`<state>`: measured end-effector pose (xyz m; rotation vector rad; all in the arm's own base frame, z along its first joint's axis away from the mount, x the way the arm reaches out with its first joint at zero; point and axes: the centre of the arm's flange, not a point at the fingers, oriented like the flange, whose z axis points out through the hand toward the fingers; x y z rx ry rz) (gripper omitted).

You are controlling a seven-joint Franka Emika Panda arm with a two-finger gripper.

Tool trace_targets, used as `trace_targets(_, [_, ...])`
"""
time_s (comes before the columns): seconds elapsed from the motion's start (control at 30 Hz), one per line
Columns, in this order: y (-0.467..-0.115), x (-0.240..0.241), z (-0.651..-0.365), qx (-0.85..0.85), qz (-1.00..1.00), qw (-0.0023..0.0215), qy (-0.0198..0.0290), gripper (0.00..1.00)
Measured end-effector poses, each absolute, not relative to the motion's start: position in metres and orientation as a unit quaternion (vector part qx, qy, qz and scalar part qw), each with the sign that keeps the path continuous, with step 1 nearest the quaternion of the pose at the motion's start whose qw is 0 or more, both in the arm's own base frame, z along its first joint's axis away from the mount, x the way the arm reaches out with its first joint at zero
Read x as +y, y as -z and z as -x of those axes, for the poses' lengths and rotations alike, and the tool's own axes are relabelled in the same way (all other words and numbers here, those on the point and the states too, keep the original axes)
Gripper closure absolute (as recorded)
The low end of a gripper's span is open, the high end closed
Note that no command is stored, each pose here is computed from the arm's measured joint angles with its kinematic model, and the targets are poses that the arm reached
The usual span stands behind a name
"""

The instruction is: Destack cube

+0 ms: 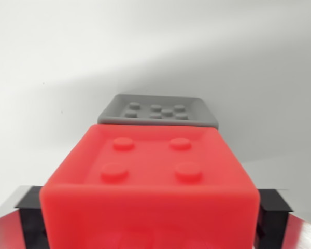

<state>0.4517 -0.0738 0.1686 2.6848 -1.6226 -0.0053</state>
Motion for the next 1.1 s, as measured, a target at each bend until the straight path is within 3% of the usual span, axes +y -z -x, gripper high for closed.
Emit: trace_targets(1.1, [-0.1722, -0.0738, -0.452, -0.518, -0.856, 0.0015, 0.0012, 1.0])
